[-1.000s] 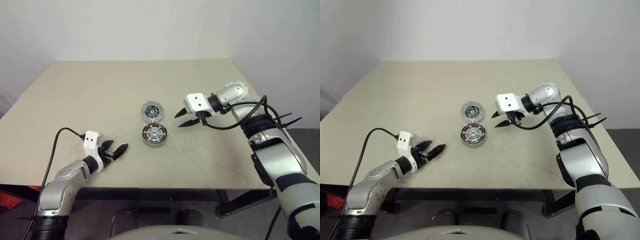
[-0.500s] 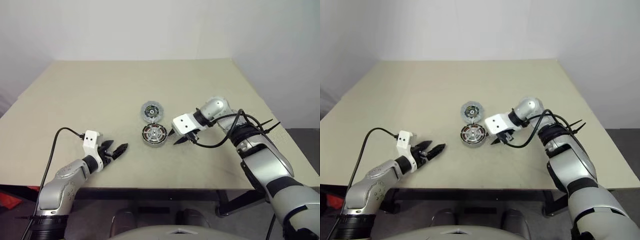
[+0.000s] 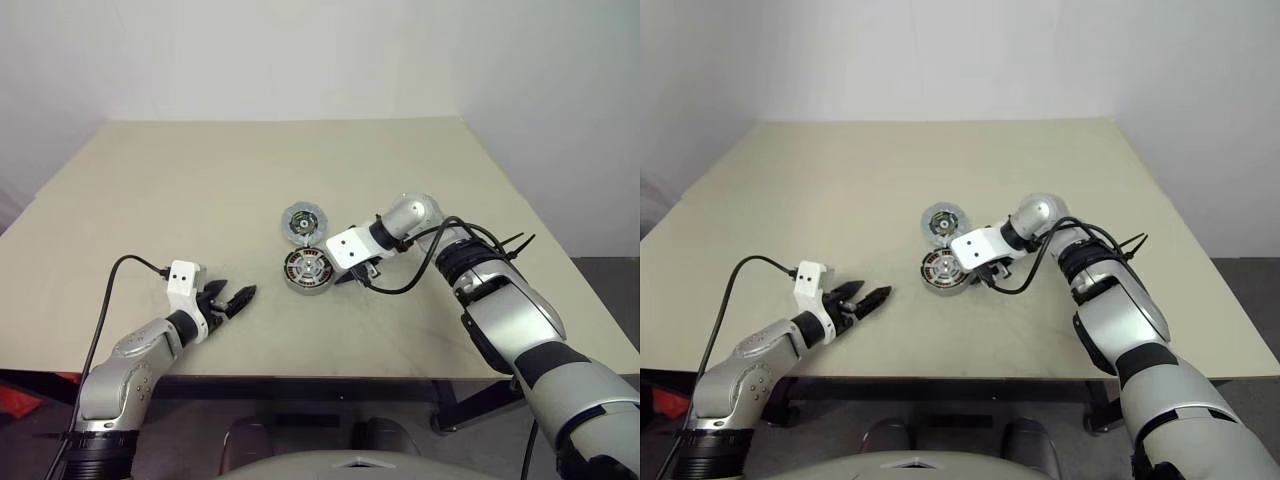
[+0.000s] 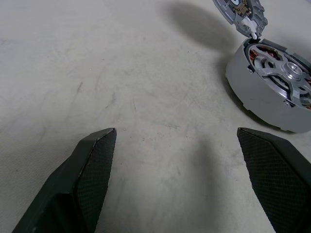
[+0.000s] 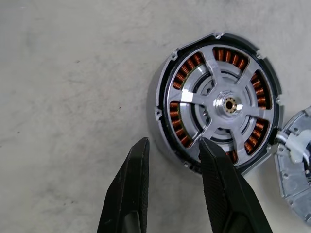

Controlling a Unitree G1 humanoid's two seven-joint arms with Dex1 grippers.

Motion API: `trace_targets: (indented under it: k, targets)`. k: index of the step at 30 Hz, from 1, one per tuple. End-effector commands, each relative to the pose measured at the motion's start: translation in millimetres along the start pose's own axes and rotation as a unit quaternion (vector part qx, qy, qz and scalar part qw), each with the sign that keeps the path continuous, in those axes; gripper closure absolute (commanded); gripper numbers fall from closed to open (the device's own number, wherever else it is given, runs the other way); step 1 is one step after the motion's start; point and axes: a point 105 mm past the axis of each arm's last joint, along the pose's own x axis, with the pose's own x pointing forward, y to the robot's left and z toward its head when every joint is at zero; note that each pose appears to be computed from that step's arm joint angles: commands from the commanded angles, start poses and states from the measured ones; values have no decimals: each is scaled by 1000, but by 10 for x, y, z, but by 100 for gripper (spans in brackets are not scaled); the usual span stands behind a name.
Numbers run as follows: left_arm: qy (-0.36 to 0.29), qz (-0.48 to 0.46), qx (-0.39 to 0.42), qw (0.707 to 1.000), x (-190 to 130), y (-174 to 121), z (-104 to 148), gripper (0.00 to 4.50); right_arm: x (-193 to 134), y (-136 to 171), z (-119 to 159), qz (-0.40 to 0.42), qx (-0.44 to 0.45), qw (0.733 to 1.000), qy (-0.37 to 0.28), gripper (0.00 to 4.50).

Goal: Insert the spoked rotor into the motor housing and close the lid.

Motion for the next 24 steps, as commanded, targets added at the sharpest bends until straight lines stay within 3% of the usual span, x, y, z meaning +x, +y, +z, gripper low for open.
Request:
trace_targets:
  k: [1,22,24]
  targets:
    - [1,-5,1,1000,2,-34,2,25,-32,-63,58,-1,-24,1000,2,268]
    - [-3,14,0,1000,-36,55,0,25,217,43,56,17,-48,999,13,268]
    - [-3,17,0,1000,-44,66,0,25,222,25,68,13,-50,999,13,310]
